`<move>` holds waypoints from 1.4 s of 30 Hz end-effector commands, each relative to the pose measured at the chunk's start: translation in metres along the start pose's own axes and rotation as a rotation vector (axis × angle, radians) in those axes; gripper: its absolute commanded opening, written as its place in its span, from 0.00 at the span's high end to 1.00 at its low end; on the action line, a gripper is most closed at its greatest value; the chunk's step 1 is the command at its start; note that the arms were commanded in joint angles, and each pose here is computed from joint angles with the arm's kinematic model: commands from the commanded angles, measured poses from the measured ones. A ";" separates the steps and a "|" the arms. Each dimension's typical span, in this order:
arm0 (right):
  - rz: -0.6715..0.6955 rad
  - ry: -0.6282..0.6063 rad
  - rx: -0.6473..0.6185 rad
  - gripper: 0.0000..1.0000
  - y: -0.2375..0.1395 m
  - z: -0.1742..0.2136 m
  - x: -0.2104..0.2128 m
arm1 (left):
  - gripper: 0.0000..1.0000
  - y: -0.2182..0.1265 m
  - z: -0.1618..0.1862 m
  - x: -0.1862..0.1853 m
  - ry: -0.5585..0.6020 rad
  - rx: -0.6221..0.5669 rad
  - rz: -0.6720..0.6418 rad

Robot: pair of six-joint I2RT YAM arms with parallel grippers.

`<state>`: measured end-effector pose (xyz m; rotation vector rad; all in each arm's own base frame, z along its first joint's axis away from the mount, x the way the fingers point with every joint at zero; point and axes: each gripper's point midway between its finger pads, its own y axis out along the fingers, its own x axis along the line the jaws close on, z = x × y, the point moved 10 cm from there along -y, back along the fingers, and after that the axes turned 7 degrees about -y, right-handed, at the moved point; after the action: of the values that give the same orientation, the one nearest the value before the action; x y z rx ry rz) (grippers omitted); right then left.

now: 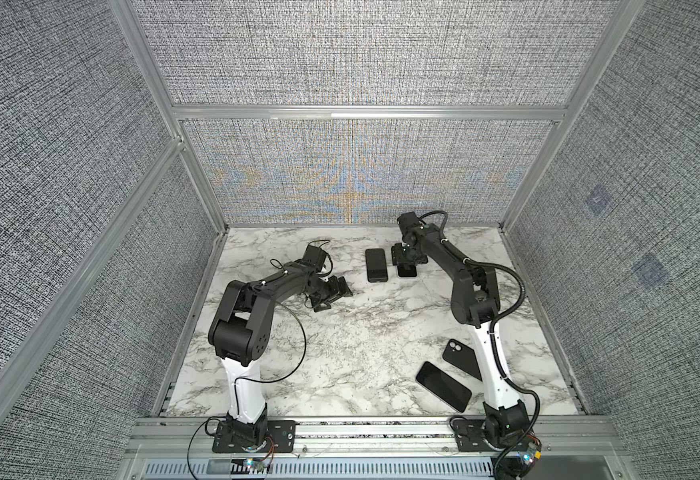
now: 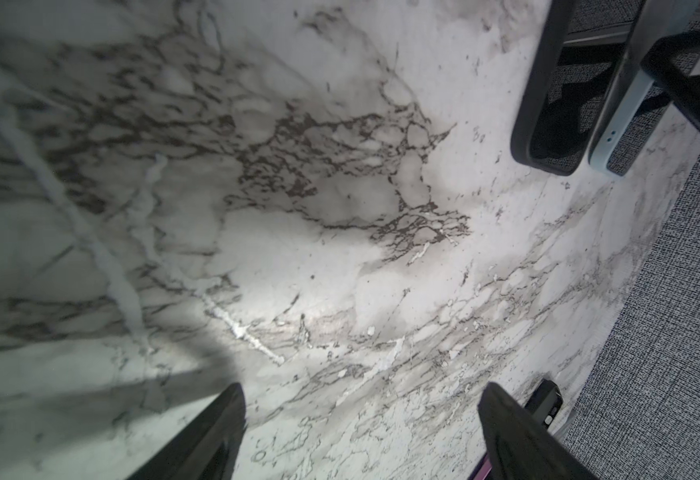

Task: Put the phone into the phone case

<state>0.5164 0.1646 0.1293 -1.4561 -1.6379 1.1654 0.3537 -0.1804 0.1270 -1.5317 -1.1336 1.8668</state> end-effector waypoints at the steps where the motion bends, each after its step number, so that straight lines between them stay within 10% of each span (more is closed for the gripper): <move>1: -0.009 0.007 0.008 0.20 -0.001 0.000 0.002 | 0.11 -0.003 -0.001 -0.001 0.010 -0.009 0.010; 26: -0.018 0.006 -0.030 0.14 -0.060 0.000 -0.006 | 0.11 -0.011 0.006 -0.002 0.015 -0.022 0.031; 42: -0.022 0.086 0.044 0.15 -0.150 0.177 -0.037 | 0.11 -0.005 0.090 -0.020 0.115 0.011 0.045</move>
<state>0.3214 0.1003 0.2048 -1.4428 -1.5888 1.1365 0.2759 -0.2161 0.1420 -1.6148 -1.0237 1.7927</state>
